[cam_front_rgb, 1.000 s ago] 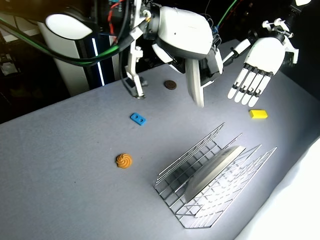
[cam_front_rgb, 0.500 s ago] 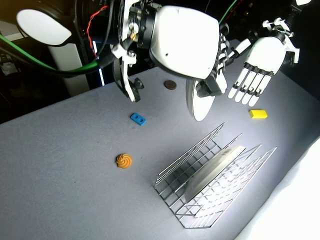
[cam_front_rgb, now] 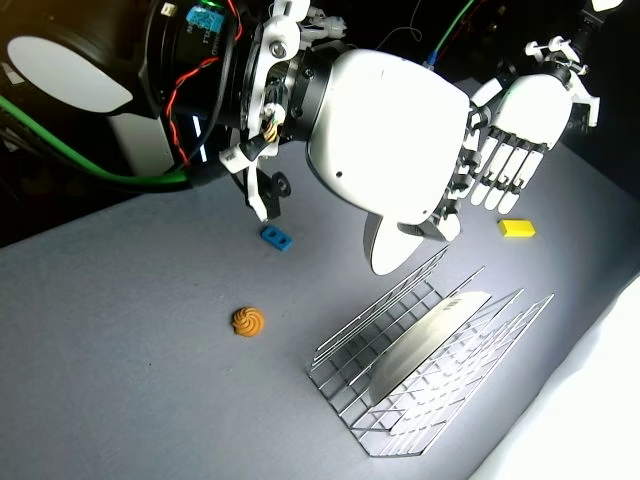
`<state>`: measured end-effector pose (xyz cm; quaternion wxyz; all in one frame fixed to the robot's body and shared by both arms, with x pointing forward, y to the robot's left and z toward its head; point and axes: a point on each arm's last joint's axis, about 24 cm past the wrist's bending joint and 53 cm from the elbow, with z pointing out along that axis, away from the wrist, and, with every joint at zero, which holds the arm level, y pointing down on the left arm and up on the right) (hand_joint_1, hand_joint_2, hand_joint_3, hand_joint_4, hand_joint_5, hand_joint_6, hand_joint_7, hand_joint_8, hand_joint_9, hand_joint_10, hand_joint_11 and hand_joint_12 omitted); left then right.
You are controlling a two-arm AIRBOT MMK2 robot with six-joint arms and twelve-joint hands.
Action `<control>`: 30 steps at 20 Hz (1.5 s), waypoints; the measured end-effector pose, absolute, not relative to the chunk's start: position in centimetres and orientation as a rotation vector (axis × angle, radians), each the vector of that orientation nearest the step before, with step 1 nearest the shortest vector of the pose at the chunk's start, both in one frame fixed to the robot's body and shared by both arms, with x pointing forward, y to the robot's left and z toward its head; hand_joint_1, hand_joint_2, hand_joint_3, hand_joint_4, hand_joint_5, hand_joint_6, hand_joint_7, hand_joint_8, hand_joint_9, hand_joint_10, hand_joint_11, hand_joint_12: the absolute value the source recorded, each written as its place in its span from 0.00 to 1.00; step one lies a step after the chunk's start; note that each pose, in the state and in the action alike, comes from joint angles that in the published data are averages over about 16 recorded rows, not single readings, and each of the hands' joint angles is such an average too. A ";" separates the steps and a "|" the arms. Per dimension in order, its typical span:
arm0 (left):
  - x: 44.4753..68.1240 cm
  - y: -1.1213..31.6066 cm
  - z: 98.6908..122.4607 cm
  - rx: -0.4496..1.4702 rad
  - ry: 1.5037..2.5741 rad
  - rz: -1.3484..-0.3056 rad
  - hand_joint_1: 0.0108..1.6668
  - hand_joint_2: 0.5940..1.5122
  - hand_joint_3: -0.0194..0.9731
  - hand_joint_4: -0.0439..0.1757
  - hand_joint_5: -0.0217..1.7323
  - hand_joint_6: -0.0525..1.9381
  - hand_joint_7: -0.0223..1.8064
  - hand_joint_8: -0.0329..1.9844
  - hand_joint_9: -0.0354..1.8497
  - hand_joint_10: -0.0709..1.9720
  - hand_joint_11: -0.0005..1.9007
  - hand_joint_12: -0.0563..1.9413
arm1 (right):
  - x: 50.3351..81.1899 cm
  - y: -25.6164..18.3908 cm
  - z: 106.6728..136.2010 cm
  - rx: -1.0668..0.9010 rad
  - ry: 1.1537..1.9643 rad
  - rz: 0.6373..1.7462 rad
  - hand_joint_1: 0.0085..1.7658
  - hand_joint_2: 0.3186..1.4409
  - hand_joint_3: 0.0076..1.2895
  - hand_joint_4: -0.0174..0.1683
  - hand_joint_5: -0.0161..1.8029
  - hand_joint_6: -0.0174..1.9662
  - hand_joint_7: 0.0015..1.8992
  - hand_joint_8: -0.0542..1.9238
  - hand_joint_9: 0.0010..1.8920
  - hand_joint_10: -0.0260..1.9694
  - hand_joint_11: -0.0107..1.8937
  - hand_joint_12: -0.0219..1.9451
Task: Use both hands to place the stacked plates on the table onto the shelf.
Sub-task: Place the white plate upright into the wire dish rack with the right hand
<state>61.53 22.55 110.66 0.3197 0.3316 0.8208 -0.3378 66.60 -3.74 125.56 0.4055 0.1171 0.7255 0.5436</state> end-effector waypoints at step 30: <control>62.1 22.3 111.7 0.849 2.134 -0.908 0.00 0.61 0.03 0.22 0.08 0.03 0.08 0.03 0.07 0.04 0.01 0.11 | 70.9 -2.9 119.6 0.276 1.824 1.255 0.68 0.63 0.00 0.05 0.54 0.46 0.58 0.44 0.60 0.28 0.44 0.68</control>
